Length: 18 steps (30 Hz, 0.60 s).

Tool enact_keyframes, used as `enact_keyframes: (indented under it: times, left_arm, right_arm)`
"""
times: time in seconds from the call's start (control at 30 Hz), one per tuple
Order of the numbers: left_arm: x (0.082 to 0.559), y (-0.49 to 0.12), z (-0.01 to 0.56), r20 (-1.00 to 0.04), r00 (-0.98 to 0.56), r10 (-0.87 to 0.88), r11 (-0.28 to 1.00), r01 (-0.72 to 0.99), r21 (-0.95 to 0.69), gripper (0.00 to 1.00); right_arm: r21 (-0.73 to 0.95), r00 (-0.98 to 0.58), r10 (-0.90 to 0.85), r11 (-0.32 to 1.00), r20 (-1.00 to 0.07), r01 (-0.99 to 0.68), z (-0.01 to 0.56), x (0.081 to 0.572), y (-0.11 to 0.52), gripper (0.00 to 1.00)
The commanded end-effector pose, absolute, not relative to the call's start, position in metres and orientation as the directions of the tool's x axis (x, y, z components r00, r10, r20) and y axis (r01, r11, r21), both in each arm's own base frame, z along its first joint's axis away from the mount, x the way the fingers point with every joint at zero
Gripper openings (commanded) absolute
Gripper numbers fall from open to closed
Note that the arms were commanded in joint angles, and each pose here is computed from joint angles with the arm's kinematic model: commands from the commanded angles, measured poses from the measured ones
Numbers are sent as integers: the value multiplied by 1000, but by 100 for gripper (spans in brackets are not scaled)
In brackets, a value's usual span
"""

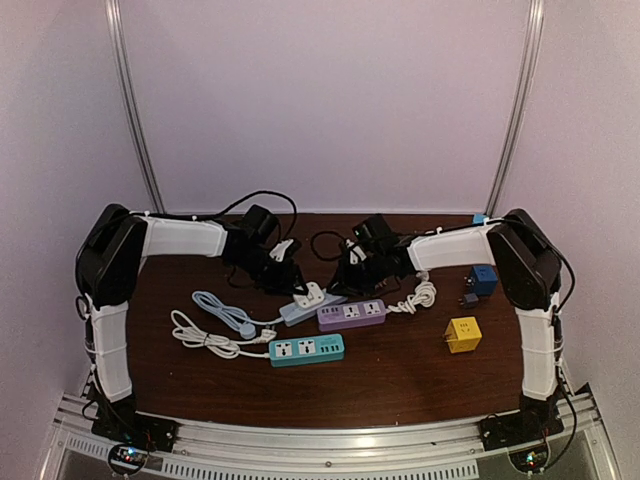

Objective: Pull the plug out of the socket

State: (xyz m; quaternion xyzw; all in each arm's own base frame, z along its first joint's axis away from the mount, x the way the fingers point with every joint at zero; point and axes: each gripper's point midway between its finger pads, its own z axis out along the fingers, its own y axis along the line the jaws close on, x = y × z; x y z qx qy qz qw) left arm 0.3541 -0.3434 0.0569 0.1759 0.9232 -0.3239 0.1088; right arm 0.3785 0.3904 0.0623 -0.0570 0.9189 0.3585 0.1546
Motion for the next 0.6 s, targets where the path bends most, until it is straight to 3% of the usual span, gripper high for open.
enact_keyframes:
  times: [0.0,0.57]
  left_arm:
    - [359,-355,89,-390,-892,230,667,436,-604,41]
    - [343,-370,107,-431,-867,251,584,490,-647,34]
  right_arm:
    - [644,-952,4,737,-307,-205,49,374,391,17]
    - [636,-954,6,747,-299,-195,42,378,391,15]
